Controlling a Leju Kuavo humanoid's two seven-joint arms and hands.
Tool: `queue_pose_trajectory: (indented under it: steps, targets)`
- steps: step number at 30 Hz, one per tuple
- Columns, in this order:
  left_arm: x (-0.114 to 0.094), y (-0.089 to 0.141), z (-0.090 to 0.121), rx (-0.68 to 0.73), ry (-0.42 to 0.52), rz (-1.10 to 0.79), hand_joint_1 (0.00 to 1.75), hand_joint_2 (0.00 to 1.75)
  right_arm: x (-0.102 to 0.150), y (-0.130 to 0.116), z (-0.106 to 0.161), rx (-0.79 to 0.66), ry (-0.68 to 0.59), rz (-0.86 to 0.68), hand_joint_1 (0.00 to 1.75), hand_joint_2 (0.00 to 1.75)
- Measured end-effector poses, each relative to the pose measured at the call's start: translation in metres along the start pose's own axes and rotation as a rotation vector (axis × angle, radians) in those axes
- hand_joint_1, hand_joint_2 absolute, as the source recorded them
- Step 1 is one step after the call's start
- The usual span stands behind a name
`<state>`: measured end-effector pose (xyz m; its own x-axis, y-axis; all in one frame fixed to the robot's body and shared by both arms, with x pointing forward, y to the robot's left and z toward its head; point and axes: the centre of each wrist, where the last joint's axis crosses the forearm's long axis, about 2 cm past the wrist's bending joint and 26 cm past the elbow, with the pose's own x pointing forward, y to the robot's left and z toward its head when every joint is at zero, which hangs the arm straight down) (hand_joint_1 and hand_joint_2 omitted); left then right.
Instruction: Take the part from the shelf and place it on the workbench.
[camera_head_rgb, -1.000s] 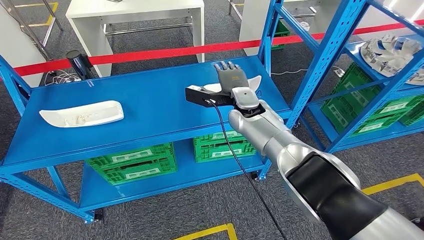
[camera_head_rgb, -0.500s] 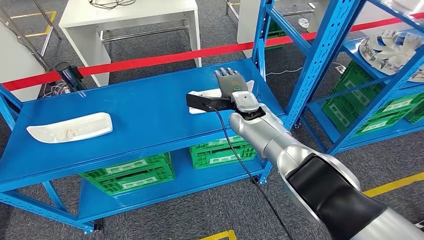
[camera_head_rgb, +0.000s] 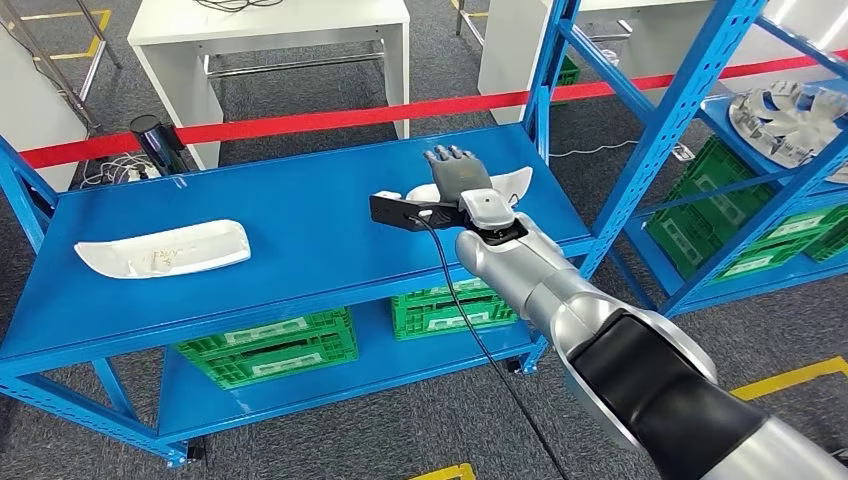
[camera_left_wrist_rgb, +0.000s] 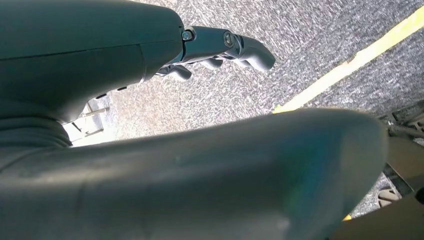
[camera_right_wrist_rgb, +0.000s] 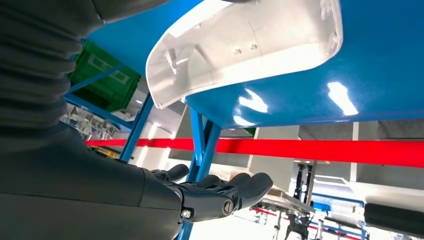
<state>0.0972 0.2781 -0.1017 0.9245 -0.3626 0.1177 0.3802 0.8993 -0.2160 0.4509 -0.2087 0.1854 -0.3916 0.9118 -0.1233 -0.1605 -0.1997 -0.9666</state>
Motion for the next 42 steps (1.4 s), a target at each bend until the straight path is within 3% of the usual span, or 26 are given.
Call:
queue_pose_trajectory:
  steps: [18, 22, 42]
  targets:
    - [0.002, 0.004, 0.001, 0.011, -0.003, -0.009, 0.0, 0.0, 0.001, 0.011, 0.002, 0.047, -0.006, -0.021, 0.0, 0.0]
    - [0.003, 0.003, 0.001, 0.009, -0.002, -0.011, 0.0, 0.0, 0.001, 0.013, 0.003, 0.052, -0.006, -0.023, 0.0, 1.75]
    - [0.002, 0.004, 0.001, 0.011, -0.001, -0.014, 0.0, 0.0, 0.009, 0.027, 0.006, 0.093, -0.048, -0.035, 0.0, 1.75]
